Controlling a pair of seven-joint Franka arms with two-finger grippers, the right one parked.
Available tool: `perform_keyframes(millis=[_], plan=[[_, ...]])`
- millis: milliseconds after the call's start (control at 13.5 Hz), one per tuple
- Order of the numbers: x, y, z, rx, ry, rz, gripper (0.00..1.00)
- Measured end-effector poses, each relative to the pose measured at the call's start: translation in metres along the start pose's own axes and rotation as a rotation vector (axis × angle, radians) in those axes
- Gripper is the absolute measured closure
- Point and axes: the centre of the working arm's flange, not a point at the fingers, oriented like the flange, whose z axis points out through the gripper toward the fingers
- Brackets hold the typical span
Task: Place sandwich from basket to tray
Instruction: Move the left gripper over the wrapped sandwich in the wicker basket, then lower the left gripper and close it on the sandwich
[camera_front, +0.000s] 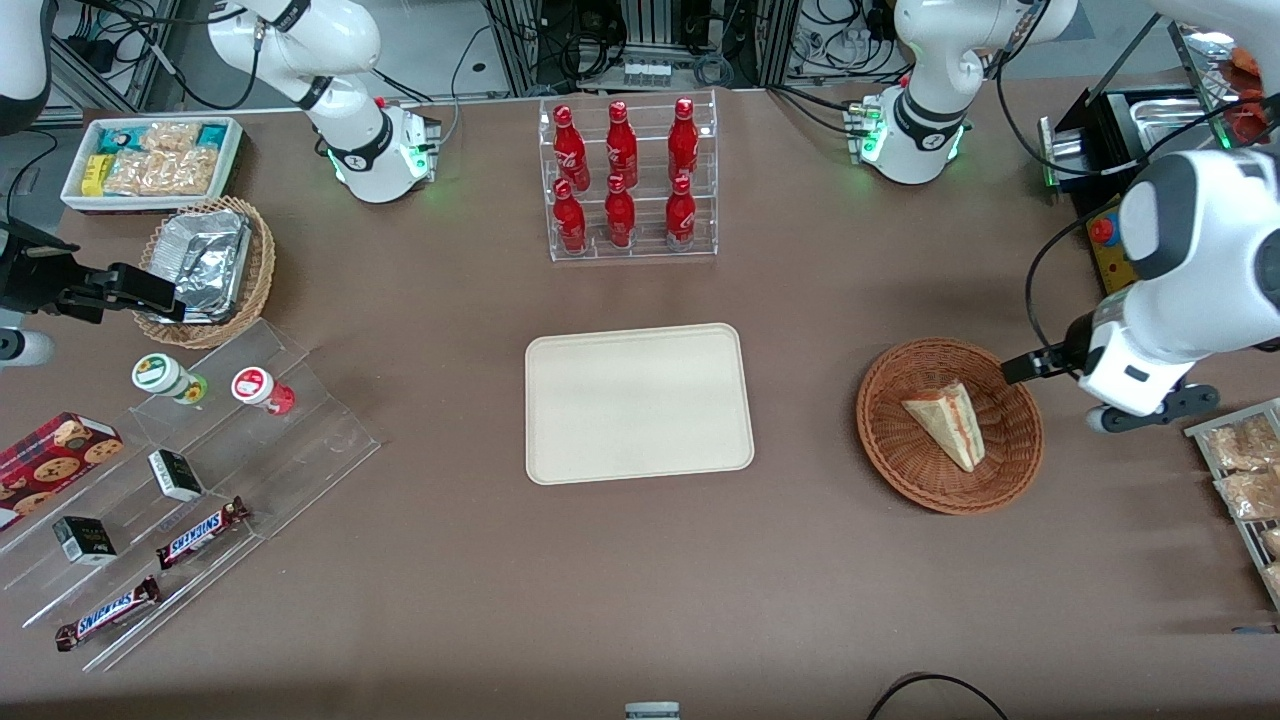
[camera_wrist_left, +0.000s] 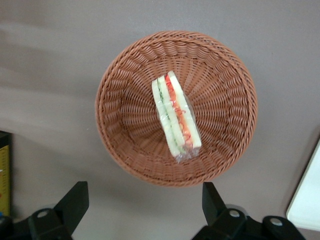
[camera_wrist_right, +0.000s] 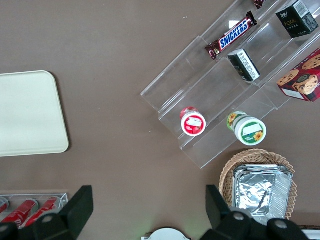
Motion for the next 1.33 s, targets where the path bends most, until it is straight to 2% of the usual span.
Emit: perform_keyframes(millis=[370, 593, 815, 1333], plan=[[-0.008, 0.014, 0.040, -0.010, 0.031, -0.140, 0.00], [-0.012, 0.023, 0.061, -0.032, 0.075, -0.246, 0.00], [-0.021, 0.029, 0.086, -0.051, 0.103, -0.325, 0.00], [-0.019, 0.032, 0.132, -0.061, 0.111, -0.373, 0.00]])
